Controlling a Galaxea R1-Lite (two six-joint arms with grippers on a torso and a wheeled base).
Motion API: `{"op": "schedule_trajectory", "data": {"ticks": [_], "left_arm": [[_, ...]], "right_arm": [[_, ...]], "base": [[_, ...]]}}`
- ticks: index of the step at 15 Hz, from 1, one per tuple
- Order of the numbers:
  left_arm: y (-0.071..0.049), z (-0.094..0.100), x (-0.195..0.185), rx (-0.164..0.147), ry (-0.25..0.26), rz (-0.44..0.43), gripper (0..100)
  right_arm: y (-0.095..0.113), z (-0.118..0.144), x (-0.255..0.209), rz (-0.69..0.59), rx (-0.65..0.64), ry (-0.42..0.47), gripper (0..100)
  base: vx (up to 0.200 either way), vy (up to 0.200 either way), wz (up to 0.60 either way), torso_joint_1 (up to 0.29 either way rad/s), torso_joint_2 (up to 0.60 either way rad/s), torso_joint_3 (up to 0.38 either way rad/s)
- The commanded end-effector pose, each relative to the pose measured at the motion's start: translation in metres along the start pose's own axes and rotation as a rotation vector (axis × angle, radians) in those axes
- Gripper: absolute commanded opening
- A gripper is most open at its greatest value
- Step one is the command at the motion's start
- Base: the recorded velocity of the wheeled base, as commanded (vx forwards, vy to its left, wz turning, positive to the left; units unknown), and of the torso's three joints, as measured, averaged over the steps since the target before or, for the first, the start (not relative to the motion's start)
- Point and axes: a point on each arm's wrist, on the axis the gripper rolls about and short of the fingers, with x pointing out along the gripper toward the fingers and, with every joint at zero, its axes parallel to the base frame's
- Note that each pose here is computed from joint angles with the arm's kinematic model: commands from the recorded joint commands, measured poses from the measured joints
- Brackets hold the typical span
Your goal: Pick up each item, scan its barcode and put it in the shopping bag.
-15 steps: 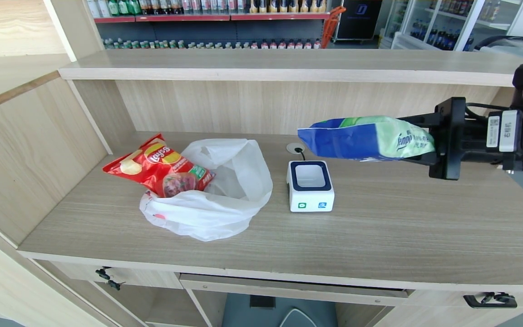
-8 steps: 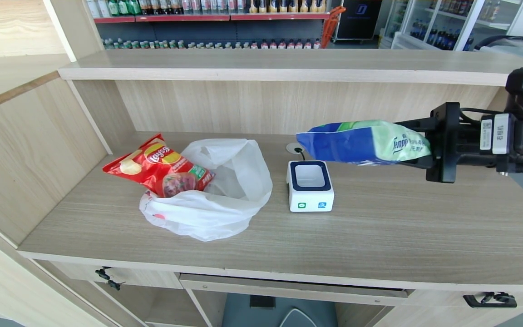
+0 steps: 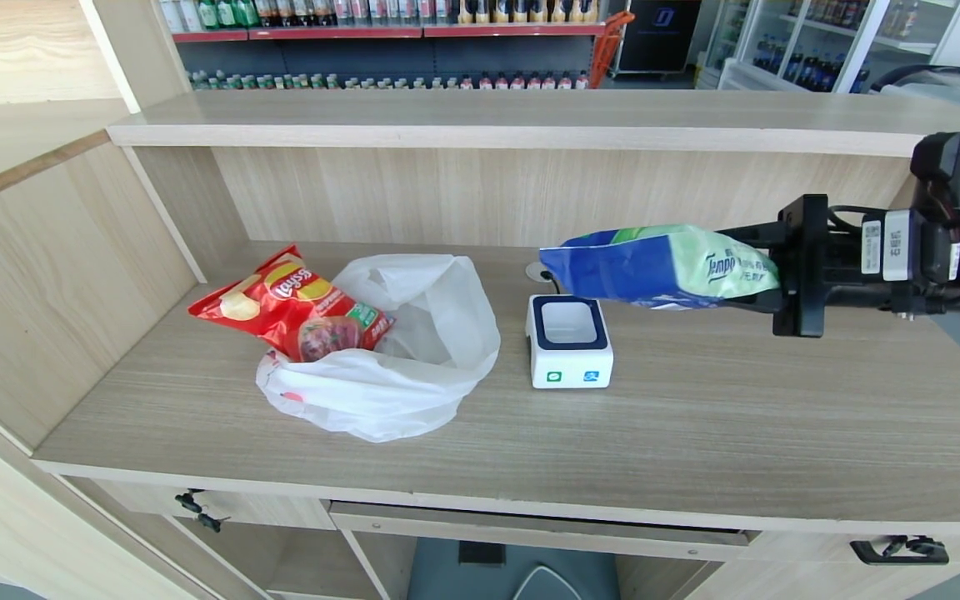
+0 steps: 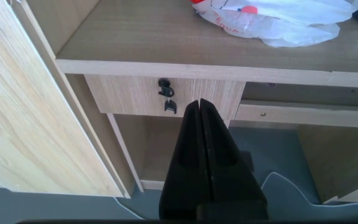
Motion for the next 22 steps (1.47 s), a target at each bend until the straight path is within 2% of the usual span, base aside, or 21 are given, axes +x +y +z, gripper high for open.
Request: {"op": "schedule_trajectory", "data": {"ticks": [1,2,3,5,6,9,10,13,15,22], "left_arm": [[0.0,0.0,0.0,0.0,0.001,0.0,0],[0.0,0.0,0.0,0.0,0.001,0.0,0],[0.0,0.0,0.0,0.0,0.001,0.0,0],[0.0,0.0,0.0,0.0,0.001,0.0,0],[0.0,0.0,0.0,0.0,-0.001,0.0,0],[0.0,0.0,0.0,0.0,0.001,0.0,0],[0.0,0.0,0.0,0.0,0.001,0.001,0],[0.0,0.0,0.0,0.0,0.001,0.0,0],[0.0,0.0,0.0,0.0,0.001,0.0,0],[0.0,0.0,0.0,0.0,0.001,0.0,0]], "right_arm": [[-0.01,0.012,0.006,-0.005,-0.003,-0.026,0],[-0.025,0.031,0.006,-0.032,0.038,-0.032,0],[-0.037,0.052,0.003,-0.083,0.148,-0.005,0],[-0.06,0.093,-0.001,-0.263,0.382,0.036,0],[-0.064,0.107,-0.001,-0.363,0.499,0.039,0],[-0.048,0.128,0.007,-0.656,0.872,0.116,0],[-0.04,0.134,0.013,-0.716,0.977,0.122,0],[-0.018,0.155,0.021,-0.754,1.219,0.131,0],[-0.009,0.162,0.027,-0.749,1.293,0.139,0],[0.001,0.155,0.035,-0.713,1.356,0.155,0]], "base": [[0.0,0.0,0.0,0.0,0.0,0.0],[0.0,0.0,0.0,0.0,0.0,0.0],[0.0,0.0,0.0,0.0,0.0,0.0],[0.0,0.0,0.0,0.0,0.0,0.0],[0.0,0.0,0.0,0.0,0.0,0.0],[0.0,0.0,0.0,0.0,0.0,0.0],[0.0,0.0,0.0,0.0,0.0,0.0],[0.0,0.0,0.0,0.0,0.0,0.0],[0.0,0.0,0.0,0.0,0.0,0.0],[0.0,0.0,0.0,0.0,0.0,0.0]]}}
